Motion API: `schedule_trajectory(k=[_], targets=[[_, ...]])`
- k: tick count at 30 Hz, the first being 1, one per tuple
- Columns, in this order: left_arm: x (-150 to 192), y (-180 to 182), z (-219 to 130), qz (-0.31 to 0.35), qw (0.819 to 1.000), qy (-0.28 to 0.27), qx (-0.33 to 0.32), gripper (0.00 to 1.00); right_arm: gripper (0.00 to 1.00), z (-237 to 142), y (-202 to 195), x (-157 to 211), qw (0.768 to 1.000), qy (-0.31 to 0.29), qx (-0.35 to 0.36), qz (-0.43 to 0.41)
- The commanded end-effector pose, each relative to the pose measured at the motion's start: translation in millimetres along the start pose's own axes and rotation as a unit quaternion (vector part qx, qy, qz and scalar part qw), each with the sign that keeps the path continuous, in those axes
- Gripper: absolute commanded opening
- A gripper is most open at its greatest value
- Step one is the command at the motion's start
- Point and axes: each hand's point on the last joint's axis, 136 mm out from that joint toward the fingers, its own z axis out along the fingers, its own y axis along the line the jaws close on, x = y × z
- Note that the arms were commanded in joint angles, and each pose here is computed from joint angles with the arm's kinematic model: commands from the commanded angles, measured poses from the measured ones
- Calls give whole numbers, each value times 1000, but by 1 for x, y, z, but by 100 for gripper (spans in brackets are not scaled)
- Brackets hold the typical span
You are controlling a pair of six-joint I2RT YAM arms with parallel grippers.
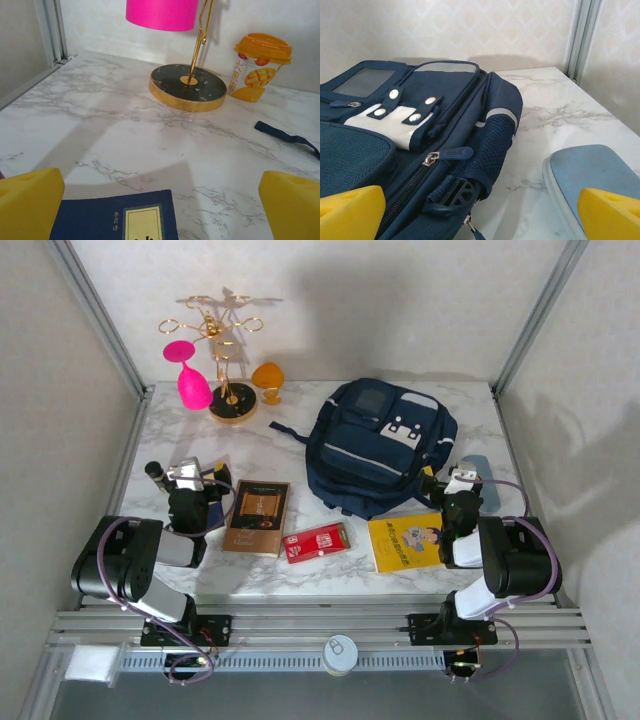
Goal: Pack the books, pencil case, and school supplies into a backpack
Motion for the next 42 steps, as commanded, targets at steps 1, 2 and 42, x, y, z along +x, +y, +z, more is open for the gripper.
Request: schedule_trajectory(k=[1,2,42], targets=[[-5,1,0,-3,1000,-12,1,100,99,3,3,-7,1000,-12,-9,-4],[-5,1,0,-3,1000,-11,1,99,99,3,2,-7,1000,-12,-8,-4],[-26,-14,2,-5,999,20,26,99,99,18,-24,-56,995,27,87,47]])
